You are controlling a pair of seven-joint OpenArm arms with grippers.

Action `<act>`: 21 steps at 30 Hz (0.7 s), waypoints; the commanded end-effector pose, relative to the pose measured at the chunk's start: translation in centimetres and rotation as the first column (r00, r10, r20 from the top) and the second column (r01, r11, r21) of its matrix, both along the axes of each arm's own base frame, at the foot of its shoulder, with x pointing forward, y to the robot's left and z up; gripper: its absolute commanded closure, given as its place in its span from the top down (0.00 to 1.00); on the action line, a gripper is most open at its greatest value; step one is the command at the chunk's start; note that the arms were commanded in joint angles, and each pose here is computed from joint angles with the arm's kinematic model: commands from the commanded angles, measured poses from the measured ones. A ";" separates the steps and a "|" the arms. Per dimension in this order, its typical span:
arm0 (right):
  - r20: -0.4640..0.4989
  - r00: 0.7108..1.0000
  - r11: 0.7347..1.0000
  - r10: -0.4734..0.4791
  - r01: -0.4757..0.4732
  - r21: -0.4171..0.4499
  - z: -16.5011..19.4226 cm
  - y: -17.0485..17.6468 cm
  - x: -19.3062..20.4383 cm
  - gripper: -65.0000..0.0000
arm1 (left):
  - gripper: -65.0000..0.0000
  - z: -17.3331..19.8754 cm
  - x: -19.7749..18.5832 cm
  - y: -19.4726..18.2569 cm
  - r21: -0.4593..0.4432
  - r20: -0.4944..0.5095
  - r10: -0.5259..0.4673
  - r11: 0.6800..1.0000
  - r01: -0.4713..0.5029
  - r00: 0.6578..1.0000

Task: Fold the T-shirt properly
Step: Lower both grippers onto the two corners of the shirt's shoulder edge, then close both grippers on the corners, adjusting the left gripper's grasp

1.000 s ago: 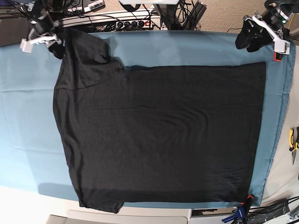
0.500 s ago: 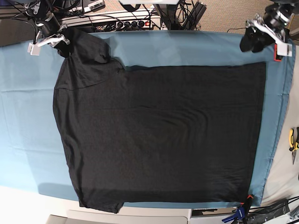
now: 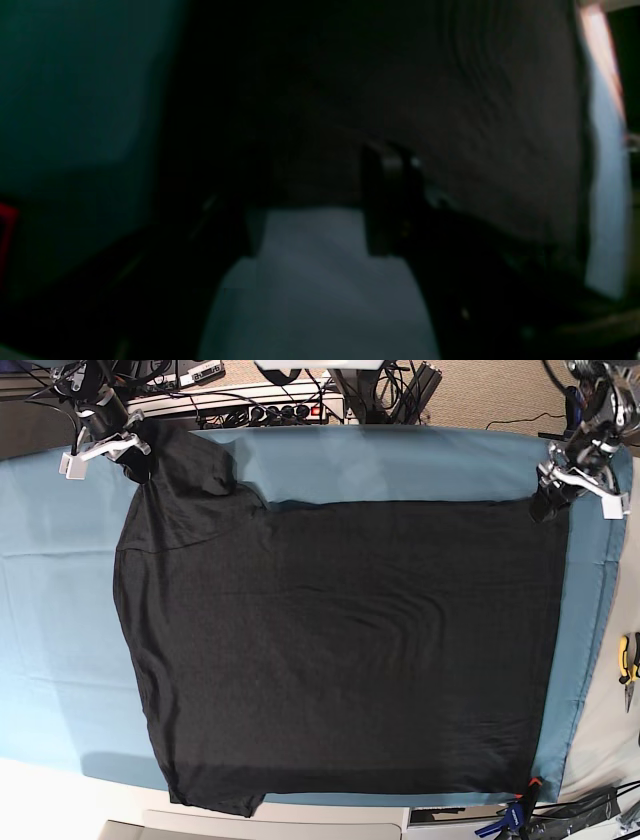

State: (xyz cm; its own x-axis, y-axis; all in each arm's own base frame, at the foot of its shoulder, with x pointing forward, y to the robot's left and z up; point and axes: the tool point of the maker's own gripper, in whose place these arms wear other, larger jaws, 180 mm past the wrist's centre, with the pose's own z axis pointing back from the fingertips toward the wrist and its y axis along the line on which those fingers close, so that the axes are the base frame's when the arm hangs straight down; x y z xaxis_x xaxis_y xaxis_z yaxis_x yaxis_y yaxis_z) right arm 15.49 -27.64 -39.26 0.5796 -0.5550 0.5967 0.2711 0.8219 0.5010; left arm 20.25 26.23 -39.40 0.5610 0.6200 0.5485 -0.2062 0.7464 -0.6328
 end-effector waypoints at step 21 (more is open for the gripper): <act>-0.040 0.999 0.999 0.011 -0.013 -0.052 -0.3 -0.7 -0.6 0.00 | 0.44 1.8 2.5 8.3 0.209 -0.067 -0.055 0.976 0.068 0.996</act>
